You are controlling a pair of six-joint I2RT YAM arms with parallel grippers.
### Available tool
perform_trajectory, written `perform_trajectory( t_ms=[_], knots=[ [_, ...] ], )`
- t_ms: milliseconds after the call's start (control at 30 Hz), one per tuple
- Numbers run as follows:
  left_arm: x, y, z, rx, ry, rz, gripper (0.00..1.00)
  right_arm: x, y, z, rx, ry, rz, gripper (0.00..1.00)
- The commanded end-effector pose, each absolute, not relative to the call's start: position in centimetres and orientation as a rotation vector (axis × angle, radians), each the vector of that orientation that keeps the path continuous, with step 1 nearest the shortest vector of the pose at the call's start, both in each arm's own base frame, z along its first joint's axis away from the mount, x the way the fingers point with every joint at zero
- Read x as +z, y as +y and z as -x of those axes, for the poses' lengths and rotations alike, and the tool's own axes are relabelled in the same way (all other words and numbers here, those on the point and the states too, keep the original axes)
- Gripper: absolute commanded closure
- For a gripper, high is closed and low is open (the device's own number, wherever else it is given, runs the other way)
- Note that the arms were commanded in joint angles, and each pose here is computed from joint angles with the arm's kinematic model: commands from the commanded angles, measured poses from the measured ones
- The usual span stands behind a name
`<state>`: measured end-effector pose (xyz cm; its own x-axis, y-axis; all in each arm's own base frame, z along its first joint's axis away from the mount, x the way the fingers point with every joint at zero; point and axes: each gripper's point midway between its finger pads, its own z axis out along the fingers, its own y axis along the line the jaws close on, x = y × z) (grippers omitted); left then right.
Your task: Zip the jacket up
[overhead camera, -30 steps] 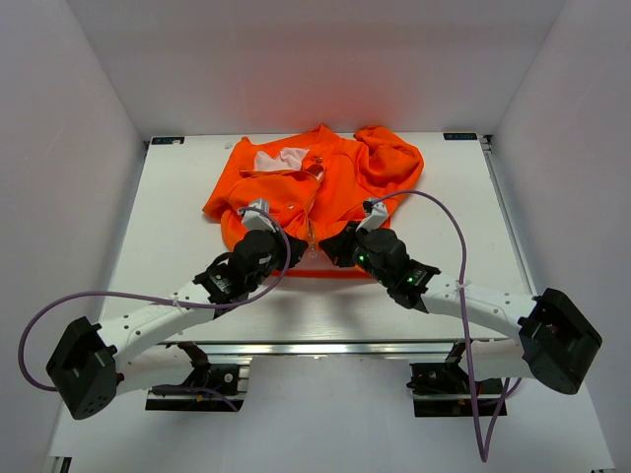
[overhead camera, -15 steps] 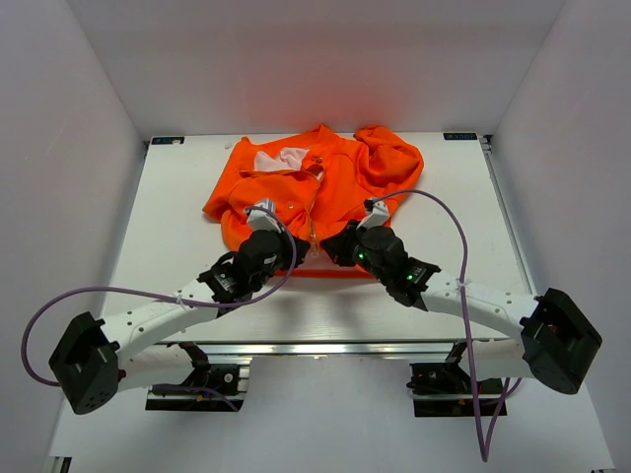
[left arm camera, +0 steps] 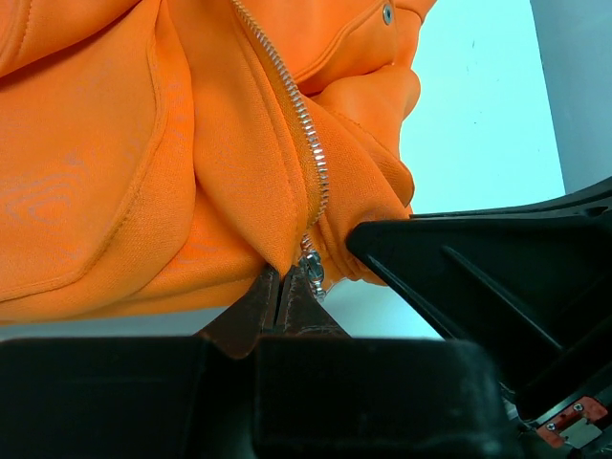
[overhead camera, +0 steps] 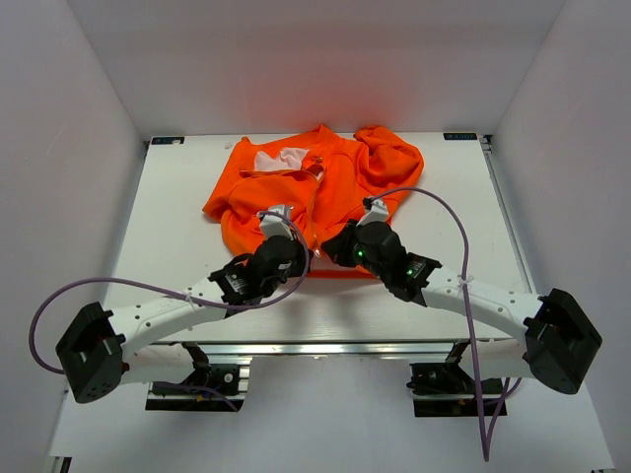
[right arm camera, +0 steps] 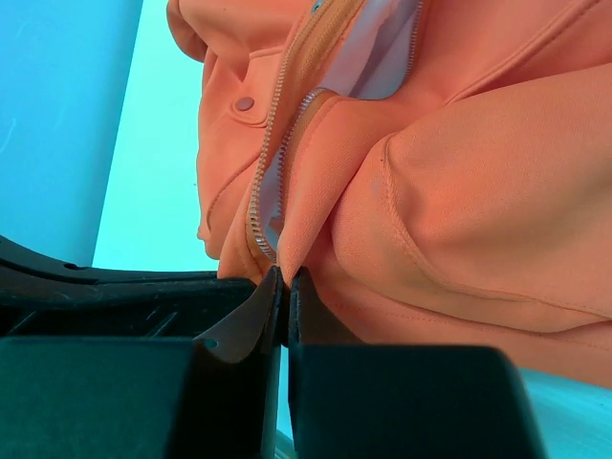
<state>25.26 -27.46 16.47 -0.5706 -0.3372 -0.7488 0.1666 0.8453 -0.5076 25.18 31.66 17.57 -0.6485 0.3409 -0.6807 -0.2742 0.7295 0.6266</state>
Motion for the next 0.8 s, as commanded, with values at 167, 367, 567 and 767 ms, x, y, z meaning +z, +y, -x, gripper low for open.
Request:
perform_trajectory(
  t_ms=[167, 367, 567, 767],
  knots=[
    [19.2, -29.0, -23.8, -0.824, 2.048, 0.115, 1.0, 22.8, 34.3, -24.5, 1.188, 1.894, -0.021, 1.0],
    [20.7, -28.4, -24.2, -0.831, 2.0, 0.164, 1.0, 21.0, 33.4, -23.3, 1.195, 1.917, 0.003, 1.0],
    [22.2, -28.2, -24.1, -0.884, 1.954, 0.194, 1.0, 20.1, 32.7, -22.5, 1.211, 1.931, -0.01, 1.0],
    [22.0, -28.5, -23.9, -0.894, 1.967, 0.186, 1.0, 20.9, 33.2, -22.2, 1.281, 1.885, -0.004, 1.0]
  ],
)
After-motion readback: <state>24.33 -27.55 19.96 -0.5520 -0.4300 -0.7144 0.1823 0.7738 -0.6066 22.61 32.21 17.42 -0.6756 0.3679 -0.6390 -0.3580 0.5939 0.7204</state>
